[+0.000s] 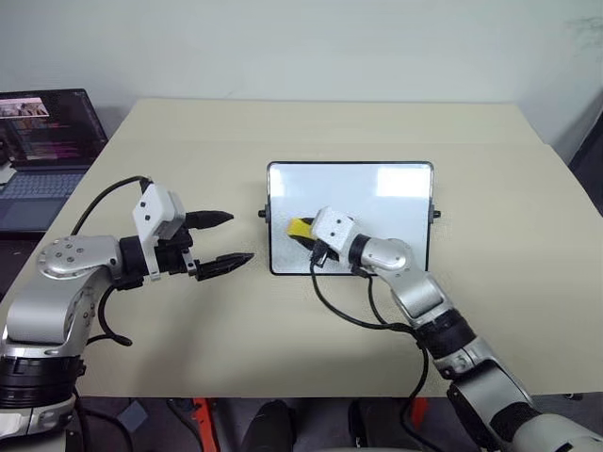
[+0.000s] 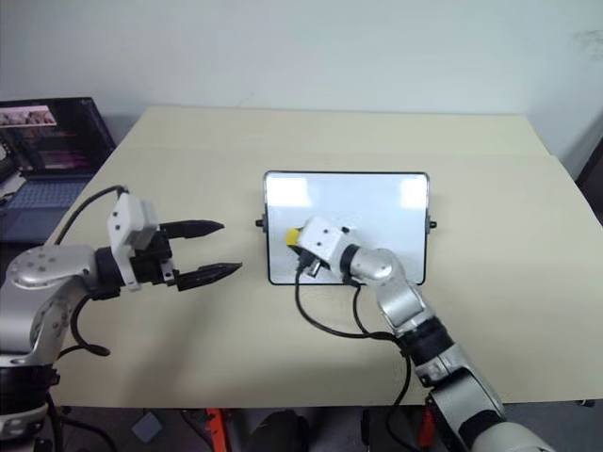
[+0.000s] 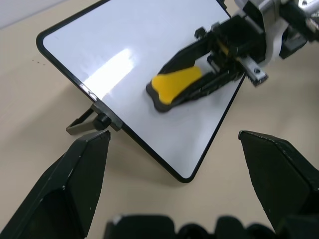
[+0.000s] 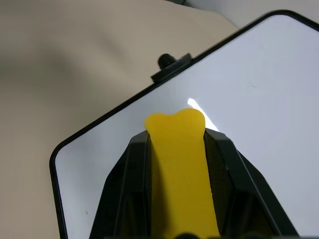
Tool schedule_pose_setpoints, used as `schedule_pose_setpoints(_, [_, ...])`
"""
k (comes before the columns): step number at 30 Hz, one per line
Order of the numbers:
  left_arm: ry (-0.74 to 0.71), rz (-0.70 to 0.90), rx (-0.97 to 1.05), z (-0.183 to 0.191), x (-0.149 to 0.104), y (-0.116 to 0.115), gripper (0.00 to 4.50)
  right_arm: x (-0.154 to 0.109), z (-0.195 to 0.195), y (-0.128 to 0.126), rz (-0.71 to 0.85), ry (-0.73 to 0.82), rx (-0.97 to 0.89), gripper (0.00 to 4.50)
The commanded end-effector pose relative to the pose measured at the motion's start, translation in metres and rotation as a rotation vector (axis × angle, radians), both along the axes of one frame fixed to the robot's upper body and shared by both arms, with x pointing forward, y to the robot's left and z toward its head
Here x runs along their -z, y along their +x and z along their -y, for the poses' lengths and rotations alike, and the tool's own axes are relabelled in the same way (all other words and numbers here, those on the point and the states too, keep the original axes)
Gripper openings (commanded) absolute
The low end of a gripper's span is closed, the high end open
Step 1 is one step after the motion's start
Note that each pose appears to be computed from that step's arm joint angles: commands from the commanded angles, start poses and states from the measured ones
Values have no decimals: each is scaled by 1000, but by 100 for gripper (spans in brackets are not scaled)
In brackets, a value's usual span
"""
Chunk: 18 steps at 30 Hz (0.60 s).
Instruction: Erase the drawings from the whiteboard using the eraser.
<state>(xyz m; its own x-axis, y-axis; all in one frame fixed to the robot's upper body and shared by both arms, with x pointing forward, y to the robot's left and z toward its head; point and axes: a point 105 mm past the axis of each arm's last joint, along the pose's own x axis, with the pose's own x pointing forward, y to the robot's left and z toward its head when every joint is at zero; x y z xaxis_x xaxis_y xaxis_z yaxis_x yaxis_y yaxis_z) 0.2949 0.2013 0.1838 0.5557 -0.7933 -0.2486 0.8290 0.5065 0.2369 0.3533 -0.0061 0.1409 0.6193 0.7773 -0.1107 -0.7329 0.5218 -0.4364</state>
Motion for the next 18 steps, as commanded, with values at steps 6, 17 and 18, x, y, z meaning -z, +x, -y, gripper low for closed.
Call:
schedule_pose_setpoints(6, [-26, 40, 47, 14, -4, -2, 450, -48, 58, -13, 2, 121, 201, 118])
schedule_pose_setpoints(17, [-92, 22, 69, 31, 3, 0, 450, -65, 146, -26, -27, 87, 543, 118])
schedule_pose_setpoints(18, [-97, 20, 69, 32, 4, 0, 450, -63, 156, -26, -29, 80, 582, 118])
